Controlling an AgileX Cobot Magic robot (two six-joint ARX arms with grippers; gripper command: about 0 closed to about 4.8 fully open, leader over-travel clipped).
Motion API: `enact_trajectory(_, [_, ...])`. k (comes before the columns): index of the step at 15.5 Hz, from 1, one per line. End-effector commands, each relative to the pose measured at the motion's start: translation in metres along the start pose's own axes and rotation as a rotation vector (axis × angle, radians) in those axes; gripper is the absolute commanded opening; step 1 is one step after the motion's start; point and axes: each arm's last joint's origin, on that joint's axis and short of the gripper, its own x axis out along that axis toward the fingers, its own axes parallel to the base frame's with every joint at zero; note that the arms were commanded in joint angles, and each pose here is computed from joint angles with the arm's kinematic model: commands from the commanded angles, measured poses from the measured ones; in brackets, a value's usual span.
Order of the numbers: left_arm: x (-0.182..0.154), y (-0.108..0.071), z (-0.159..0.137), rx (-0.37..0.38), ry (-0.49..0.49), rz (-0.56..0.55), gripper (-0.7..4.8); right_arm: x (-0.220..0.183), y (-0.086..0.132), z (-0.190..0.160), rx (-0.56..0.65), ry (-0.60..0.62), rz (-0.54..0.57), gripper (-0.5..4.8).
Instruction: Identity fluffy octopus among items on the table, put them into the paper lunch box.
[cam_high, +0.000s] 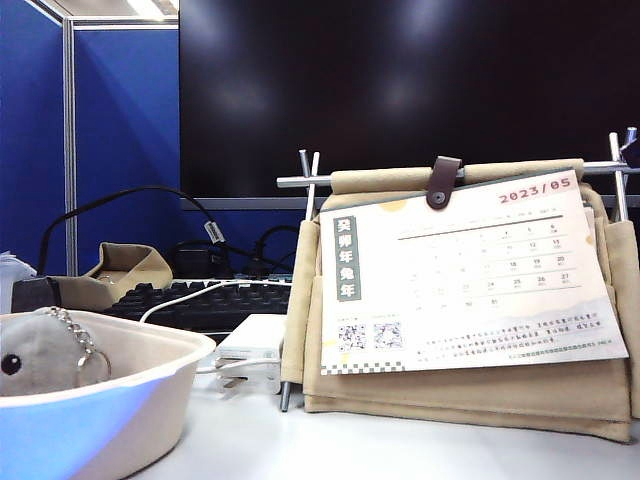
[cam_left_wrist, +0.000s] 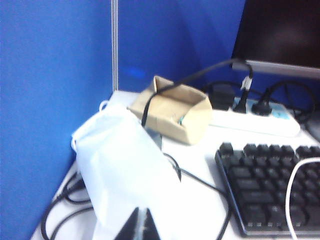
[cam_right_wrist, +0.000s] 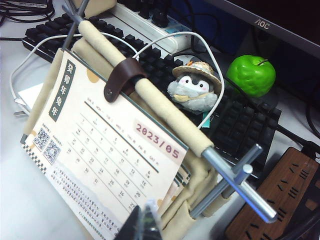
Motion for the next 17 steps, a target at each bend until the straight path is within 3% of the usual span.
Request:
enact_trajectory(1, [0.0001,-0.0001,0.0006,0.0,-0.017,-0.005,-0.05,-0.0005,-0.0004,0.002,0.012,-0.012,0.0,-0.06])
enact_trajectory(17, [0.001,0.0,-0.0043,-0.003,0.002,-0.008,-0.05,-0.0005,-0.0005,0.002,0.012,-0.012,-0.001,-0.06])
